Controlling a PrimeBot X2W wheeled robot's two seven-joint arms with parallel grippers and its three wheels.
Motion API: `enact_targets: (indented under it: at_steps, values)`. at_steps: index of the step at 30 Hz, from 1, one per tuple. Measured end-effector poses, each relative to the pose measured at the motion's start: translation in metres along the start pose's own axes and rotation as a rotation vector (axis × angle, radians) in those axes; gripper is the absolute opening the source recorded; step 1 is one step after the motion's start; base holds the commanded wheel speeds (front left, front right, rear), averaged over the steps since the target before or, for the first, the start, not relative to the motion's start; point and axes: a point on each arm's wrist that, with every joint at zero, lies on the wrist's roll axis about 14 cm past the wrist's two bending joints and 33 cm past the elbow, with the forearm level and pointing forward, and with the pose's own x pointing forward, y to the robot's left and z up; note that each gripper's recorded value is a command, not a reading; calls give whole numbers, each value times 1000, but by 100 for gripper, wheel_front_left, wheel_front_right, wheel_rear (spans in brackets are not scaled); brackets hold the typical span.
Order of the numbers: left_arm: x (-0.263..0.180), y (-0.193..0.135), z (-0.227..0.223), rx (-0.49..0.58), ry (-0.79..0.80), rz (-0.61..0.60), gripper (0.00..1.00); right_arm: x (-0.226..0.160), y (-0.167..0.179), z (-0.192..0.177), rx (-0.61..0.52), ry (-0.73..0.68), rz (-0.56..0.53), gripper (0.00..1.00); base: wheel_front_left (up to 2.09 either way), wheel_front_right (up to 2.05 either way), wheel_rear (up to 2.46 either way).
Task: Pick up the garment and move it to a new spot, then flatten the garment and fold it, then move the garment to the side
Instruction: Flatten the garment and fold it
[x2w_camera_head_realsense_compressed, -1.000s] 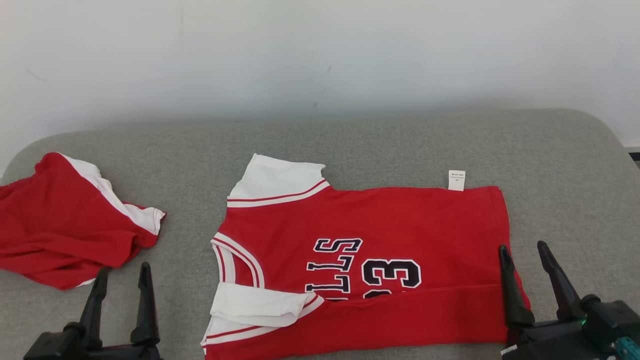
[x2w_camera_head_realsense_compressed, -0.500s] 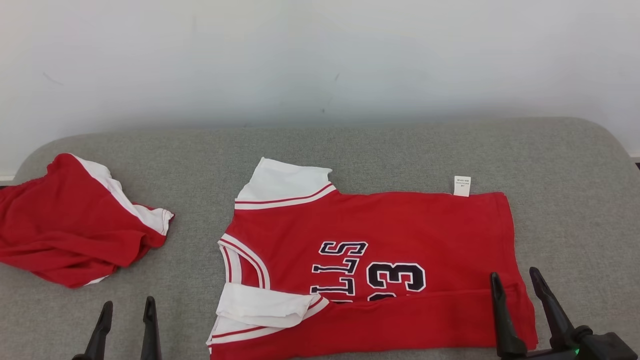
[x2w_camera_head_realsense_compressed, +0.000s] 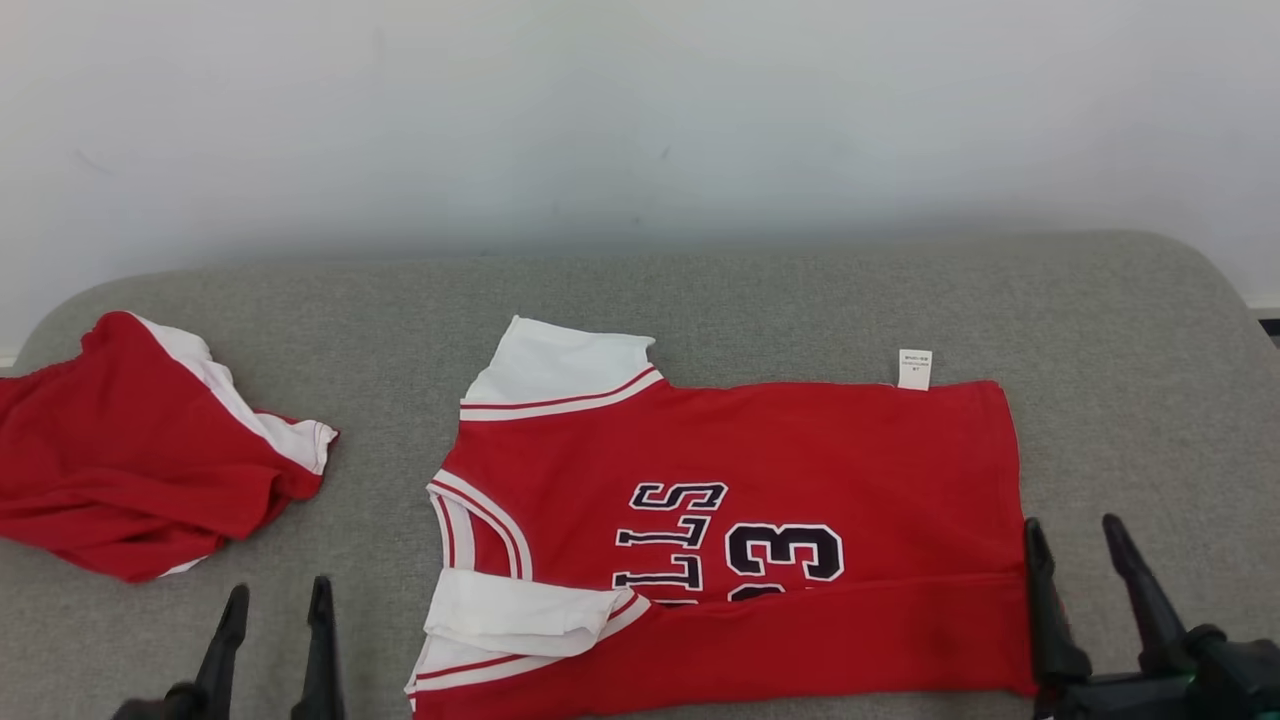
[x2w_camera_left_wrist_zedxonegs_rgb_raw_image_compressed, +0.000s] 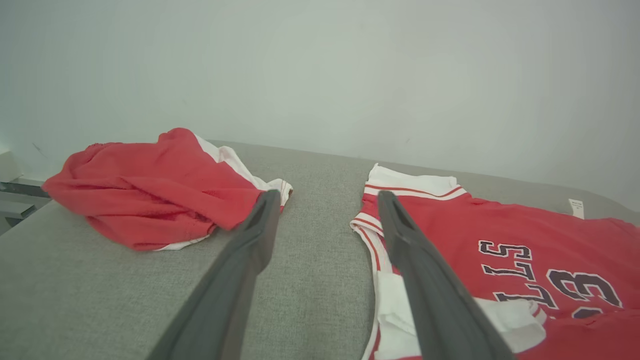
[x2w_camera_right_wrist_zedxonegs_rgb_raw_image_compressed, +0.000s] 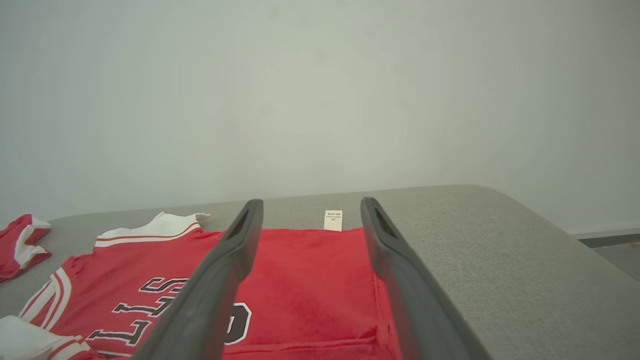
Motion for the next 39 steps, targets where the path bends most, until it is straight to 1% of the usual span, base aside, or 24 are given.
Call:
enact_targets:
  at_steps: [3, 7, 10, 13, 18, 23, 24, 25, 26, 28, 31, 32, 35, 39]
  values:
    - [16, -11, 4, -2, -14, -40, 100, 7, -14, 3, -19, -5, -23, 100, 0, 0, 0]
    - [50, -21, 14, 17, -42, -97, 100, 27, -30, 3, -53, 8, -34, 100, 0, 0, 0]
    - [83, -32, 24, 57, -50, -164, 100, 50, -35, 4, -68, 29, -19, 100, 0, 0, 0]
    - [118, -51, 33, 99, -52, -251, 100, 73, -45, 0, -84, 71, -15, 100, 0, 0, 0]
    - [173, -70, 38, 152, -27, -338, 100, 113, -61, -7, -87, 130, -26, 100, 0, 0, 0]
    - [218, -86, 15, 139, 67, -387, 100, 145, -77, -29, -84, 241, -43, 100, 0, 0, 0]
    - [232, -89, 0, 136, 123, -394, 100, 153, -80, -44, -93, 311, -41, 100, 0, 0, 0]
    - [238, -90, -10, 143, 157, -399, 100, 156, -82, -52, -89, 343, -42, 100, 0, 0, 0]
    - [238, -90, -10, 143, 157, -399, 100, 156, -82, -52, -89, 343, -42, 100, 0, 0, 0]
    - [249, -89, -25, 147, 209, -401, 100, 163, -84, -63, -79, 390, -43, 100, 0, 0, 0]
    - [261, -90, -49, 182, 288, -415, 100, 171, -91, -78, -96, 467, -51, 100, 0, 0, 0]
    - [264, -92, -58, 189, 313, -421, 100, 171, -93, -84, -96, 489, -56, 100, 0, 0, 0]
    - [270, -99, -78, 168, 370, -432, 100, 168, -99, -102, -102, 560, -64, 100, 0, 0, 0]
    - [274, -107, -103, 198, 450, -457, 100, 167, -98, -121, -76, 628, -70, 100, 0, 0, 0]
